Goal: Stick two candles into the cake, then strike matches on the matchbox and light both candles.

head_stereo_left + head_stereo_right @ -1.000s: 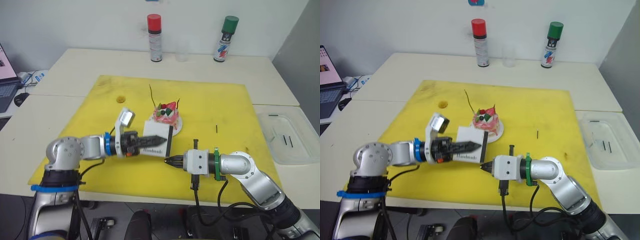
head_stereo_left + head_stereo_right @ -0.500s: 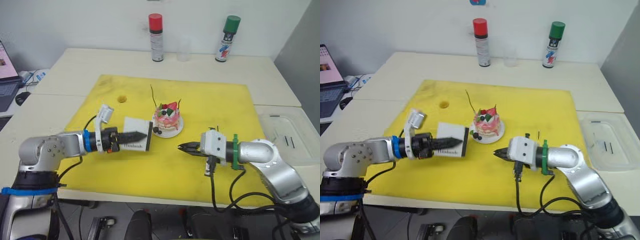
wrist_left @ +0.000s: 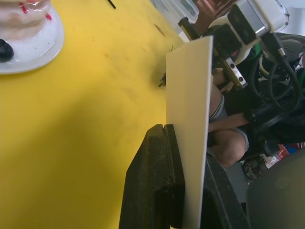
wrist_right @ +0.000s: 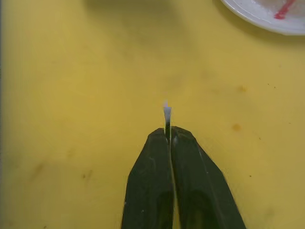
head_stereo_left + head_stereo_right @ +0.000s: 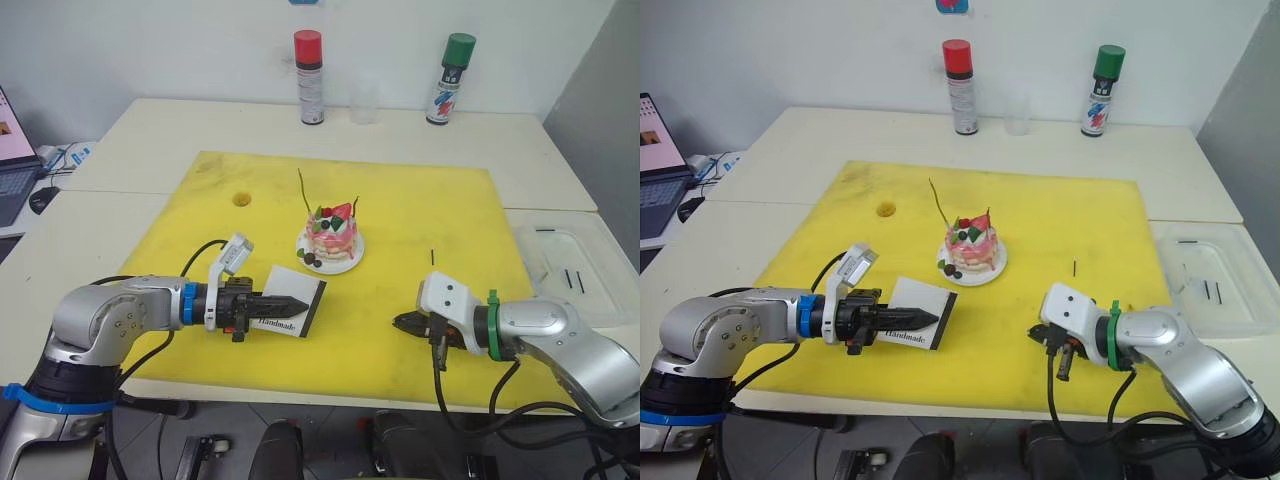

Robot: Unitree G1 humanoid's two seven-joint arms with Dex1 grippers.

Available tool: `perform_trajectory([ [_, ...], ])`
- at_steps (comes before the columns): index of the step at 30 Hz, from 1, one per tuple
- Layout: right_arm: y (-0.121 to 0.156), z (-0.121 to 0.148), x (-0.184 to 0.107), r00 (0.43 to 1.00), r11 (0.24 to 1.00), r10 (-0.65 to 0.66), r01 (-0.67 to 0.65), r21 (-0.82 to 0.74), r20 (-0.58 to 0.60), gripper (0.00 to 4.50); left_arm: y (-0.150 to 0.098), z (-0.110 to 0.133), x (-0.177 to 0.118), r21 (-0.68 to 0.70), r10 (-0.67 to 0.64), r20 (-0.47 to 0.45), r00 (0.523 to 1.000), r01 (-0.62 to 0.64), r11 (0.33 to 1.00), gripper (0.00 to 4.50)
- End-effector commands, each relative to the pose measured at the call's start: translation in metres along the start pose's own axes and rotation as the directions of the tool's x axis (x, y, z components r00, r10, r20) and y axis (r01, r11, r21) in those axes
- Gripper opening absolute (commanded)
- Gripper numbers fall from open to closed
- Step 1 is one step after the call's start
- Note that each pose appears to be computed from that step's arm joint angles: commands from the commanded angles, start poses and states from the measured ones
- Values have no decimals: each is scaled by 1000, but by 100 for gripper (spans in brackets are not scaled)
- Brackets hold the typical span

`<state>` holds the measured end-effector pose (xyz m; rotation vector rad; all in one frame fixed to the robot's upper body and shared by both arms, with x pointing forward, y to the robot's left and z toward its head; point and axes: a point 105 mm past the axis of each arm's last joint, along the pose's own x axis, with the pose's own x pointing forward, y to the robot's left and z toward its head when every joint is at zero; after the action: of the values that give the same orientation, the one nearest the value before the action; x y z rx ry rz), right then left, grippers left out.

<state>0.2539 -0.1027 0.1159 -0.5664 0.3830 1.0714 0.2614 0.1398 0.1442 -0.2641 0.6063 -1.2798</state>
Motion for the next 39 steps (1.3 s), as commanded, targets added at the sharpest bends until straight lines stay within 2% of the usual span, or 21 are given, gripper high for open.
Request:
perform_trajectory([
  [1,-8,15,-2,996,996,-65,68,-54,69,136,-3,5,-1,34,-11,8,1000,11,999,0],
  [2,-8,16,-4,995,996,-69,73,-52,78,164,-2,4,-2,33,-6,9,1000,5,999,0],
  [8,0,21,-17,965,994,-102,110,-18,240,164,3,2,-5,30,11,5,1000,-11,1000,0],
  [11,11,12,-15,950,994,-82,102,-50,301,164,4,1,-4,30,8,-3,1000,-7,1000,0],
  [21,6,-4,7,956,998,-32,49,-51,292,164,4,-2,-4,34,2,-22,1000,-1,999,0],
  [35,8,-23,17,963,999,-32,35,-8,267,164,2,-2,-2,31,-2,-31,1000,3,1000,0],
  [39,5,-30,17,968,999,-54,51,18,245,78,1,-2,-2,30,-3,-32,999,4,1000,0],
])
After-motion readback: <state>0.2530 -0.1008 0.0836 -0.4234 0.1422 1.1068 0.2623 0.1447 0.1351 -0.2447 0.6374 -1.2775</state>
